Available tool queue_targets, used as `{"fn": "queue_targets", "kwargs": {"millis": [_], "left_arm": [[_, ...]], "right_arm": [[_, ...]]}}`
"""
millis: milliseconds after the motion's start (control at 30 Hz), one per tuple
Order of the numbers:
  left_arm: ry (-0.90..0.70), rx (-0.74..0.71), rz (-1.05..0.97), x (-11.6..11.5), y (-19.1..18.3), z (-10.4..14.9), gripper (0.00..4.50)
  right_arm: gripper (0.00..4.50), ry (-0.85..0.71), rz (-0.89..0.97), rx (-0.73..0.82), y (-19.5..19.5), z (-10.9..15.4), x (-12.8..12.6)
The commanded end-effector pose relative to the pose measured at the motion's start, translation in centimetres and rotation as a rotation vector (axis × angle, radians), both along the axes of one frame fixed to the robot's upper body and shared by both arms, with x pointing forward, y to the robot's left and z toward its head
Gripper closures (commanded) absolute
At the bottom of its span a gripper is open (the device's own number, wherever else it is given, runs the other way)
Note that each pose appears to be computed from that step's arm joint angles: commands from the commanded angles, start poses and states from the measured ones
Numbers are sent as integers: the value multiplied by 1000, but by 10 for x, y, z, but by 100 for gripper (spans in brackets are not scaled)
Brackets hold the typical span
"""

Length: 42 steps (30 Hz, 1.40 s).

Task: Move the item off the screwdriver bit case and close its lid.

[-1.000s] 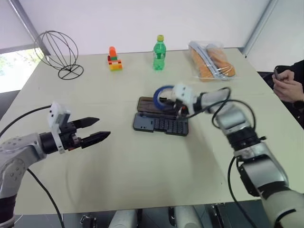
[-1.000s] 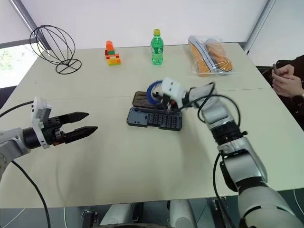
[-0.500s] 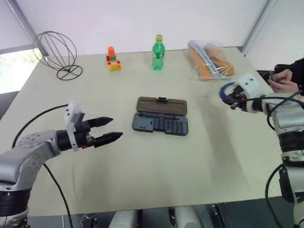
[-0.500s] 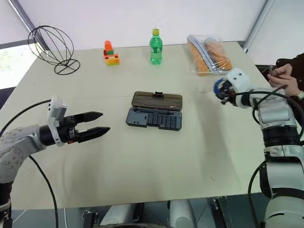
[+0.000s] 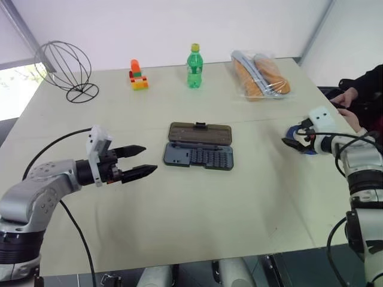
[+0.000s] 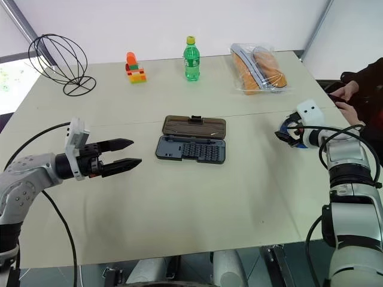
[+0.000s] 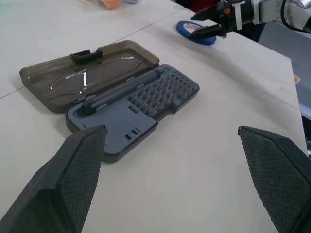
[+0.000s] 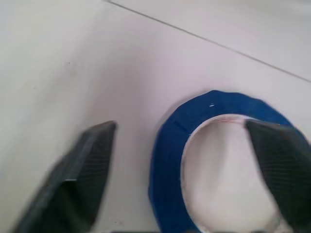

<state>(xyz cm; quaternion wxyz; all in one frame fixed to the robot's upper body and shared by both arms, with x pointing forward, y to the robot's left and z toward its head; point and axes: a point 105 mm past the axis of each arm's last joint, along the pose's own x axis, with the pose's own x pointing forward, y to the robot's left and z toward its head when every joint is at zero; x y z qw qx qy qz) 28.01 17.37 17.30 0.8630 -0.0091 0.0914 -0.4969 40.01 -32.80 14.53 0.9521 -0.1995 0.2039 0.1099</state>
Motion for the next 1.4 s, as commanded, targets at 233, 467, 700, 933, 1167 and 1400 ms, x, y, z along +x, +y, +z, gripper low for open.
{"fn": "queue_targets", "kwargs": {"millis": [233, 467, 700, 933, 1167, 1400], "left_arm": [[-124, 30, 152, 34, 37, 21, 0], [-157, 58, 126, 59, 36, 24, 0], [-93, 84, -87, 37, 13, 28, 0], [-87, 86, -82, 21, 15, 35, 0], [-80, 57, -4, 5, 19, 27, 0], [-84, 34, 67, -3, 21, 24, 0]], "right_arm": [[5, -270, 384, 298, 89, 125, -22], [5, -199, 541, 357, 163, 95, -34], [5, -136, 460, 284, 177, 56, 22], [5, -62, 406, 184, 186, 28, 58], [5, 74, 485, 62, 195, -3, 53], [190, 177, 478, 113, 199, -16, 48]]}}
